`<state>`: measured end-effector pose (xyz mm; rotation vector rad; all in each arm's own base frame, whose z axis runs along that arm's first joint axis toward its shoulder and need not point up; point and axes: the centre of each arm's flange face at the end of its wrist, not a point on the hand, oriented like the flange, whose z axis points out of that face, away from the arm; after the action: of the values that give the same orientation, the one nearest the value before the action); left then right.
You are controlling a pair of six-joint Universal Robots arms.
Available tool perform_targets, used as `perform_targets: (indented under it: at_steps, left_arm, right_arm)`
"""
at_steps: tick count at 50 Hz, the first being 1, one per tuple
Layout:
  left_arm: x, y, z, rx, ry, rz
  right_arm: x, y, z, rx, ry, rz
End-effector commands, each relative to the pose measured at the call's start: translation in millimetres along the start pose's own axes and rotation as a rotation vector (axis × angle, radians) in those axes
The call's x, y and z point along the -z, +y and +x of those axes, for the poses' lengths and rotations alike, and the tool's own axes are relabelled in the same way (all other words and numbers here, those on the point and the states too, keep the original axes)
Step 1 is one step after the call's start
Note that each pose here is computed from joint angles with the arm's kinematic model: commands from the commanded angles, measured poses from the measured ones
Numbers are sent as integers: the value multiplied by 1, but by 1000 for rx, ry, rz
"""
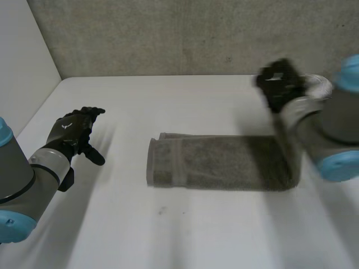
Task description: Fold the towel.
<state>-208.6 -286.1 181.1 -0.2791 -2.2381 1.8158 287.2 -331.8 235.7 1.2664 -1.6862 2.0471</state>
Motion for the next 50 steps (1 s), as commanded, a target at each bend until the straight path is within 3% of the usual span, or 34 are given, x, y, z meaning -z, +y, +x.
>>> perform_targets:
  at_steps: [1,9,15,21,28,41,50]
  left_arm:
    - [1,1,0,1,-1,-5]
    - [2,3,2,0,3,-10]
    - [2,3,2,-1,6,-10]
    - [2,3,2,-1,5,-7]
    - [2,2,5,-3,12,-3]
    - [5,-1,19,-11,55,12]
    - [12,1,35,-19,104,10]
  right_arm:
    - [27,-57,-130,13,-289,167]
    - [56,-50,-206,31,-472,163]
    - [58,-55,-204,12,-471,166]
    - [58,-79,-157,-163,-384,174]
    - [51,-44,-71,-422,-224,31]
    - [85,65,-49,-464,-205,-302]
    - [90,97,-48,-497,-197,-319]
